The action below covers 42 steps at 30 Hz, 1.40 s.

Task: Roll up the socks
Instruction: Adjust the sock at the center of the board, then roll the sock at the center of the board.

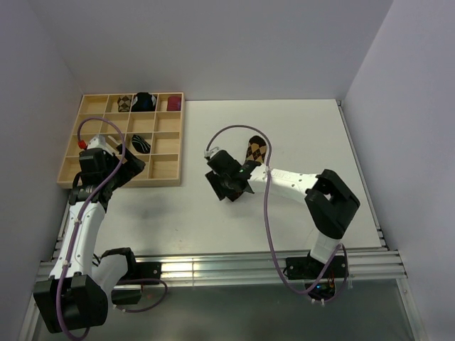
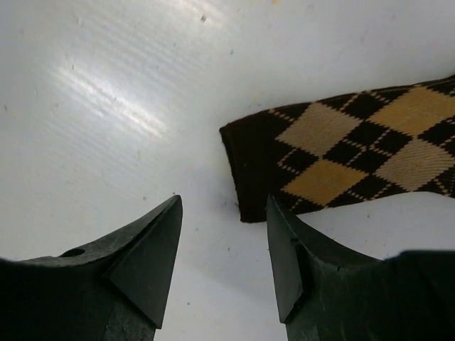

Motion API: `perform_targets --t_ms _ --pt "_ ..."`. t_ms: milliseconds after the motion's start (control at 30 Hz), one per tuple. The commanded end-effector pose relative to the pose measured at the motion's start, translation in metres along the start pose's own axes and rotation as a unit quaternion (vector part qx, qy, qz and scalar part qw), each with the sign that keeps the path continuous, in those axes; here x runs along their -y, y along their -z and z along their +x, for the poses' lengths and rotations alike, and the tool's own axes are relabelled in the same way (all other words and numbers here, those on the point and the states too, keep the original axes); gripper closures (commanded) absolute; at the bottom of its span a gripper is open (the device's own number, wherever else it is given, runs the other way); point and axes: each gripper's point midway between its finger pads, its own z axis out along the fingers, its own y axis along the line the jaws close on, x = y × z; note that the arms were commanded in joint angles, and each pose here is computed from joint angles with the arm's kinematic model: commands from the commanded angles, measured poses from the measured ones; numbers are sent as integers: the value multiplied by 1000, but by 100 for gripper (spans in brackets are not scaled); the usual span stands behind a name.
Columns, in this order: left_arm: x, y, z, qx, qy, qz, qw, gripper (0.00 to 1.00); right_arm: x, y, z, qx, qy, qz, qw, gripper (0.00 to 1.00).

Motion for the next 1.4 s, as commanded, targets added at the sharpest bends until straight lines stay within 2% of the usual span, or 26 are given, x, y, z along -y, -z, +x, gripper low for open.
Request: perform_targets --t_ms 0,567,1367 --pt "7 0 -8 14 0 19 1000 8 5 5 19 -26 44 14 999 42" --pt "7 0 -8 15 0 20 1000 8 8 -15 35 -67 84 30 994 50" --pt "7 -1 -6 9 2 21 1000 8 13 -26 35 -81 108 69 988 52"
